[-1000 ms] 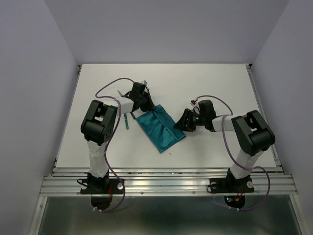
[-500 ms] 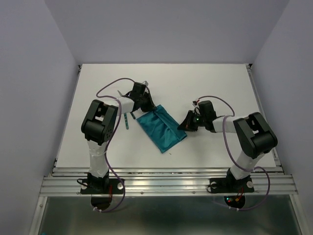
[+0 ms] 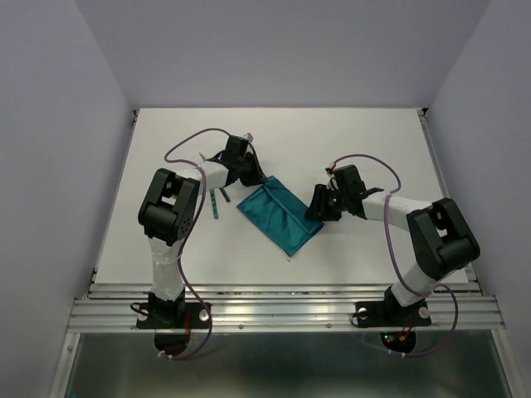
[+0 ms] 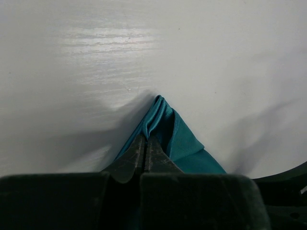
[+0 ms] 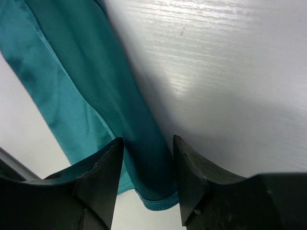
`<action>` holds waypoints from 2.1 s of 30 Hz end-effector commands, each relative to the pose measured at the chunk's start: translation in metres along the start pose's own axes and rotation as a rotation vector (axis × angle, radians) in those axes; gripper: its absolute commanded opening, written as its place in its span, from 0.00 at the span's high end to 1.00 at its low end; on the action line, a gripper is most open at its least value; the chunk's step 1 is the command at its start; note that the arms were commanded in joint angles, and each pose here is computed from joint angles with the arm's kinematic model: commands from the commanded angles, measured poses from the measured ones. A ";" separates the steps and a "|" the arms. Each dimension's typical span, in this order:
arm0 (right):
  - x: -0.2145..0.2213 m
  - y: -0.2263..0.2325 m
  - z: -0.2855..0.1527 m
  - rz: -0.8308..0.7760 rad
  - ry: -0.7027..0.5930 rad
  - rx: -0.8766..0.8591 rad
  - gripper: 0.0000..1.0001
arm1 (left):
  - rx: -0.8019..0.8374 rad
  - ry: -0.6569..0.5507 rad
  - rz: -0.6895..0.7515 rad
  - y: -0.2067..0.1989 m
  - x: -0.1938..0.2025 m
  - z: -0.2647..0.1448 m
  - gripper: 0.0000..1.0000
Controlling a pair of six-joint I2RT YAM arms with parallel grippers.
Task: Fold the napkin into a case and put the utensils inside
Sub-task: Fold the 2/3-rectangle-folded napkin at the center of the board, then smooth out the 2/3-rectangle-folded napkin at the center of the board.
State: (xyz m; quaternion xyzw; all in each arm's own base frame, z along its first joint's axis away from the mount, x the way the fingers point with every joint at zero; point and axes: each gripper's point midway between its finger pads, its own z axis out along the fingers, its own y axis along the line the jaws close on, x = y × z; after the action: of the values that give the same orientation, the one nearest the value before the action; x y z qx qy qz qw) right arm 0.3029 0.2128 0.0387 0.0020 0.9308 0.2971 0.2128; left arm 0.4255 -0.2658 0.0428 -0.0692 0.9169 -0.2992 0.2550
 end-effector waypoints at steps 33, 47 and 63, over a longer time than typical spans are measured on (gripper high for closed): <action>-0.006 -0.031 0.005 0.023 -0.098 0.216 0.88 | 0.039 0.019 0.026 -0.007 0.007 0.002 1.00; 0.013 -0.031 0.002 0.019 -0.080 0.190 0.88 | -0.035 -0.094 0.046 -0.013 -0.026 -0.023 0.48; 0.006 -0.023 -0.002 0.015 -0.098 0.184 0.88 | 0.038 -0.192 0.114 -0.064 -0.023 -0.057 0.84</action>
State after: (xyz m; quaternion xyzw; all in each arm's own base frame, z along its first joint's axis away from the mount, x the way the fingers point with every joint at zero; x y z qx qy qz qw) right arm 0.3039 0.1972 0.0227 0.0422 0.9399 0.2239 0.2541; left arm 0.4246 -0.2631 0.1241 -0.0666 0.8898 -0.2802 0.3539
